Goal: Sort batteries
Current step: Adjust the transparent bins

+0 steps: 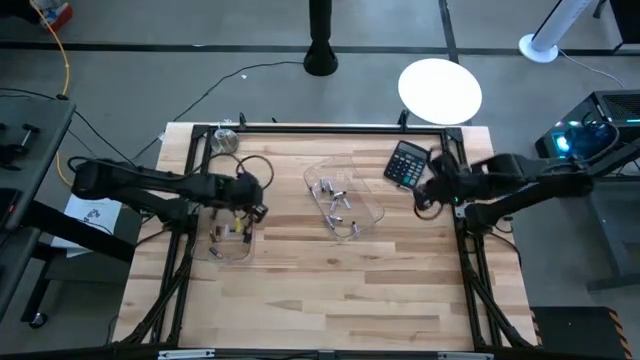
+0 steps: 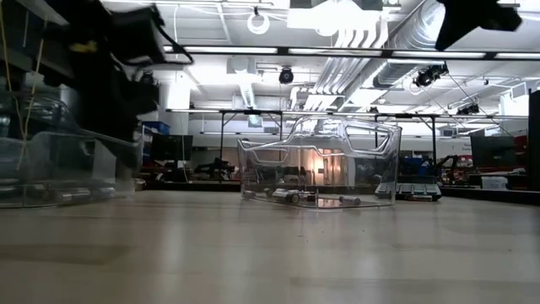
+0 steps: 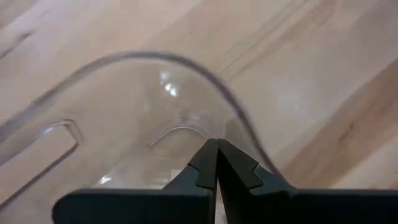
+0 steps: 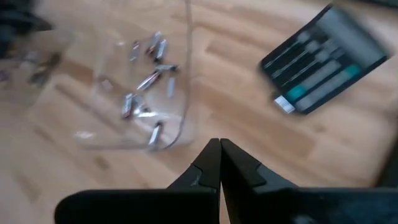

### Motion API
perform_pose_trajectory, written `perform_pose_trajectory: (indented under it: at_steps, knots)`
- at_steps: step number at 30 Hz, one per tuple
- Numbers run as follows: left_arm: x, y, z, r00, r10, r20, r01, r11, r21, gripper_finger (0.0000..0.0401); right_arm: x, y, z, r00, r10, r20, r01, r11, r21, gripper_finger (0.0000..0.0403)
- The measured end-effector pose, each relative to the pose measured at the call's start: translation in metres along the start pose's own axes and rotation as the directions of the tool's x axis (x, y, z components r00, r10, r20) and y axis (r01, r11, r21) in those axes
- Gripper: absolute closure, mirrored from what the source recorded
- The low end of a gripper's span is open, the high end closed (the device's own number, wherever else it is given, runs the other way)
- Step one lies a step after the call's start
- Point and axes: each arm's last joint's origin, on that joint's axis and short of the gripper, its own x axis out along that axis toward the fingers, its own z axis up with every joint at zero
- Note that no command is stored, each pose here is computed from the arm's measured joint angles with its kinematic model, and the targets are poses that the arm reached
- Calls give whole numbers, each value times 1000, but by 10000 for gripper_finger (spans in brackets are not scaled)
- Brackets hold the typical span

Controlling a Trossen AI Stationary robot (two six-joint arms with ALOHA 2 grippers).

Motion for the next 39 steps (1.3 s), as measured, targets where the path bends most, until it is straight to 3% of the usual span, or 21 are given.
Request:
perform_pose_trajectory:
  at_steps: [4, 9, 18, 22, 27, 31, 34, 37, 39]
  knots:
    - [24, -3, 15, 999, -34, -11, 34, 999, 18, 401, 6, 1, -20, 998, 62, 2, -62, 997, 35, 403]
    - [40, -12, 40, 996, -79, 52, 81, 996, -36, 401, 22, 14, -37, 994, 108, -4, -108, 991, 85, 403]
    - [57, -33, 106, 975, -101, 200, 115, 992, -58, 401, 86, 26, -75, 996, 1, -87, 11, 991, 135, 403]
    - [57, -41, 137, 963, -112, 246, 135, 988, -79, 401, 102, 26, -84, 997, -2, -80, 17, 981, 194, 403]
    - [27, -47, 174, 932, -155, 328, 160, 987, 12, 401, 114, 17, -92, 997, -61, -50, 73, 958, 277, 403]
    - [-5, -38, 186, 931, -140, 336, 106, 987, 119, 401, 123, 7, -90, 993, -117, -25, 118, 931, 346, 403]
    - [-28, -22, 177, 953, -61, 296, 8, 984, 177, 401, 133, 3, -87, 992, -122, -13, 117, 912, 392, 403]
    - [-43, 0, 153, 971, 142, 192, -181, 962, 202, 401, 144, 4, -83, 997, -74, 3, 66, 914, 399, 403]
    - [-48, 16, 132, 943, 314, 108, -329, 926, 186, 401, 150, 4, -83, 999, -49, 0, 45, 920, 389, 403]
